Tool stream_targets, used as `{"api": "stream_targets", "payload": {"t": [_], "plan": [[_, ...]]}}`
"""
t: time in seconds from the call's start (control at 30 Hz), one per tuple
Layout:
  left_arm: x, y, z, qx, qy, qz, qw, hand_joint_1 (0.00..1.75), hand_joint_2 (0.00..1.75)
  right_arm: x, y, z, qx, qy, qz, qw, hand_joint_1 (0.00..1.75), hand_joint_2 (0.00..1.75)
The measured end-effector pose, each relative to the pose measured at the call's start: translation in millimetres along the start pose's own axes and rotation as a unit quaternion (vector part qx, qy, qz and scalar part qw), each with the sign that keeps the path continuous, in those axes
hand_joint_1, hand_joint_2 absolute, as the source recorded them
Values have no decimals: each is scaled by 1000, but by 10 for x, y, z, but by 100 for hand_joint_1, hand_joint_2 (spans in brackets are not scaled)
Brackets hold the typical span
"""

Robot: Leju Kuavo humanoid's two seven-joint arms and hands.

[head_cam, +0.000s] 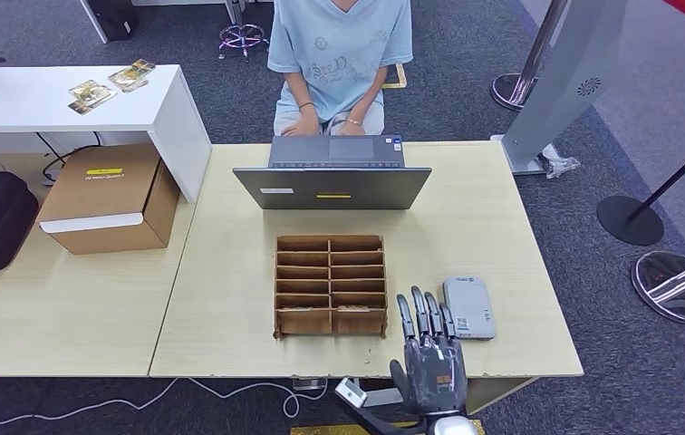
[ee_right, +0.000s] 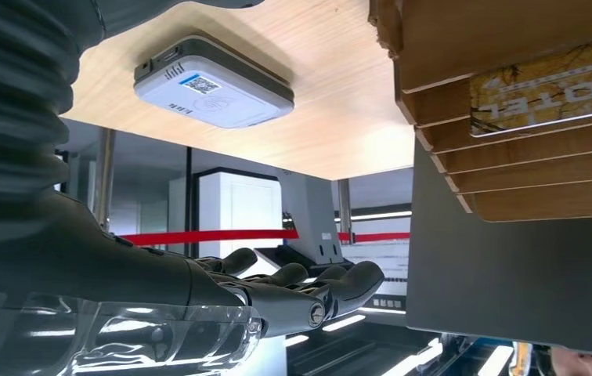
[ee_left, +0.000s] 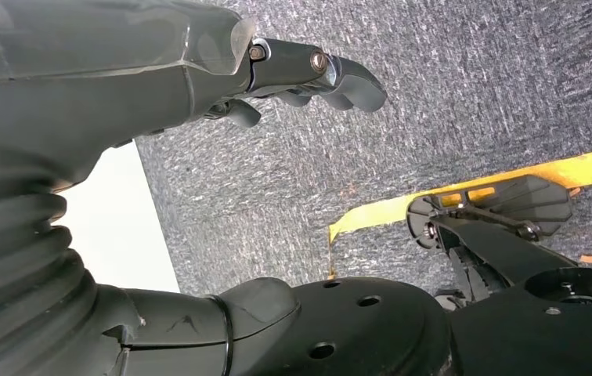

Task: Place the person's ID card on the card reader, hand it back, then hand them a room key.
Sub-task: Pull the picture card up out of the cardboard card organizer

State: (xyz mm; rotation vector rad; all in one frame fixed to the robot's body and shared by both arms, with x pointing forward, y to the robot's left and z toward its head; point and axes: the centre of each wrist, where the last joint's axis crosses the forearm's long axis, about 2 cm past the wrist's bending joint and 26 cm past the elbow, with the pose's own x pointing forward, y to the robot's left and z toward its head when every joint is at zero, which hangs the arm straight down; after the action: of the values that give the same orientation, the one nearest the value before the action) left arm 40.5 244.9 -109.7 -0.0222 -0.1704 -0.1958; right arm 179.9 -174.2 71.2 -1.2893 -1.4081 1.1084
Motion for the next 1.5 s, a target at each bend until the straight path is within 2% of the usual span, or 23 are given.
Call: {"api": "stream_targets", "payload": {"t": [0.2,0.9,1.5], "plan": [[2,-6,0,-1,0,-2,1000,0,175,87,-13,-53,8,-28,-5,1000,0,175],[13,-9,0,-10,-8,-20,1000,0,175,200,-203,-304,0,-29,-25,999,0,175],[50,6,-3,-12,-11,-29,999,0,175,395,-204,-444,28,-56,-37,997,0,175]]}}
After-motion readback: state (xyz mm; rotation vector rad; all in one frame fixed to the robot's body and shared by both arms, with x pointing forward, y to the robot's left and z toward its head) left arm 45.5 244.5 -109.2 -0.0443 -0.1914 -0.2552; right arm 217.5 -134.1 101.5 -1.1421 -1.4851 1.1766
